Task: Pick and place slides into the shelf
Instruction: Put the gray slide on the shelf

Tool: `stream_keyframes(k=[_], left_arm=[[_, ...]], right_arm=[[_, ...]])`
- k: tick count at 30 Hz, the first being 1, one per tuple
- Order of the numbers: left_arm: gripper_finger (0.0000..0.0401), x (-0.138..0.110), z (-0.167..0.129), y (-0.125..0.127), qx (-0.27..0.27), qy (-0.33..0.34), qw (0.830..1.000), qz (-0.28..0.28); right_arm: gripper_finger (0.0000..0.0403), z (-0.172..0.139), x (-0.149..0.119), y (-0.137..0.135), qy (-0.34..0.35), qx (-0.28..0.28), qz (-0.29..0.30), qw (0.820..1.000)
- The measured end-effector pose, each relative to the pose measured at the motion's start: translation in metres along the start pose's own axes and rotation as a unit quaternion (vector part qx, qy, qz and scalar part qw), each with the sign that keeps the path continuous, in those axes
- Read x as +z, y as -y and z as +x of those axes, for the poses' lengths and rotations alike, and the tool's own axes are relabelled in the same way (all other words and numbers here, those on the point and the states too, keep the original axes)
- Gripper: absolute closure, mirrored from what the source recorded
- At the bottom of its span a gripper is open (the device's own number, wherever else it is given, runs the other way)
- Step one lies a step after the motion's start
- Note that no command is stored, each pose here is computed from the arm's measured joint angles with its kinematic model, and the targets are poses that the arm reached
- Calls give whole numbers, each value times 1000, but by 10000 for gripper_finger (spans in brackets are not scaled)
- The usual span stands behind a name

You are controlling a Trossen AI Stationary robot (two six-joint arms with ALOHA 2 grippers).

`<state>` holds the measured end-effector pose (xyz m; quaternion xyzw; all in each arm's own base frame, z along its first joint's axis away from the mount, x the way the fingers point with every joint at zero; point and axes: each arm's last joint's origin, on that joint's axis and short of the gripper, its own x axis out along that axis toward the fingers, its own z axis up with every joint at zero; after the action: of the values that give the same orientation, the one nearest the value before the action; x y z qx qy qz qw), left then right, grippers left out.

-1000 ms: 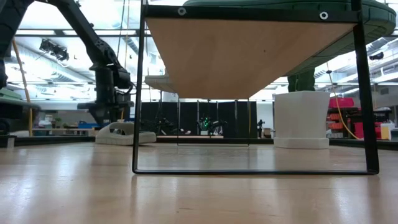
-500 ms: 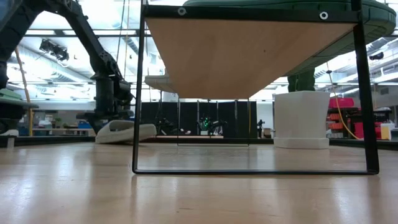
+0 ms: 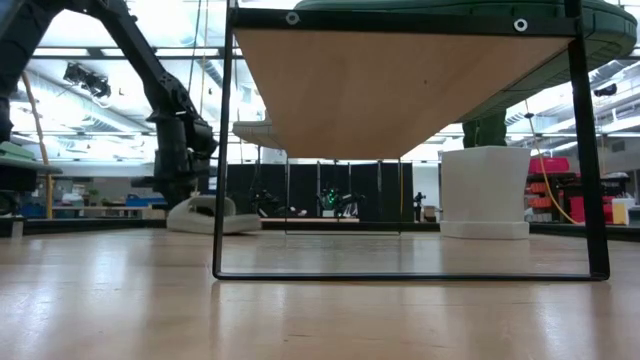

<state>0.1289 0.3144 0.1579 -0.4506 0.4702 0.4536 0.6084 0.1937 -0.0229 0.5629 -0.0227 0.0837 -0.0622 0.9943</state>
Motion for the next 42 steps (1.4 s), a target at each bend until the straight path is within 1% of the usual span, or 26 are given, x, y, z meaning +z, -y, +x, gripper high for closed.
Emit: stream_keyframes(k=[4,10,17,24,27,31,35,39,40,42], left_arm=[[391,-3,-10,1,0,3,1000,1],[391,-8,-44,3,-14,41,999,4],[391,-20,-95,4,-27,125,992,-7],[391,-39,-148,3,-27,224,974,-31],[392,-45,-168,3,-38,276,959,-43],[392,-53,-194,3,-71,349,932,-70],[392,-60,-219,6,-114,419,896,-95],[392,-68,-241,12,-168,475,856,-117],[392,-70,-246,14,-182,484,847,-119],[392,-76,-252,20,-209,492,836,-125]], right_arm=[[188,0,-1,0,-4,0,-4,1000],[188,0,-3,0,-17,0,-10,1000],[188,0,-5,0,-27,0,-16,1000],[193,-9,-8,0,-43,1,-19,999],[197,-17,-9,0,-47,1,-14,999],[201,-25,-10,0,-47,1,-10,999],[204,-29,-10,0,-49,1,-2,999],[204,-32,-12,-1,-59,8,7,998],[204,-32,-13,-1,-62,10,11,998],[204,-33,-16,-1,-76,11,15,997]])
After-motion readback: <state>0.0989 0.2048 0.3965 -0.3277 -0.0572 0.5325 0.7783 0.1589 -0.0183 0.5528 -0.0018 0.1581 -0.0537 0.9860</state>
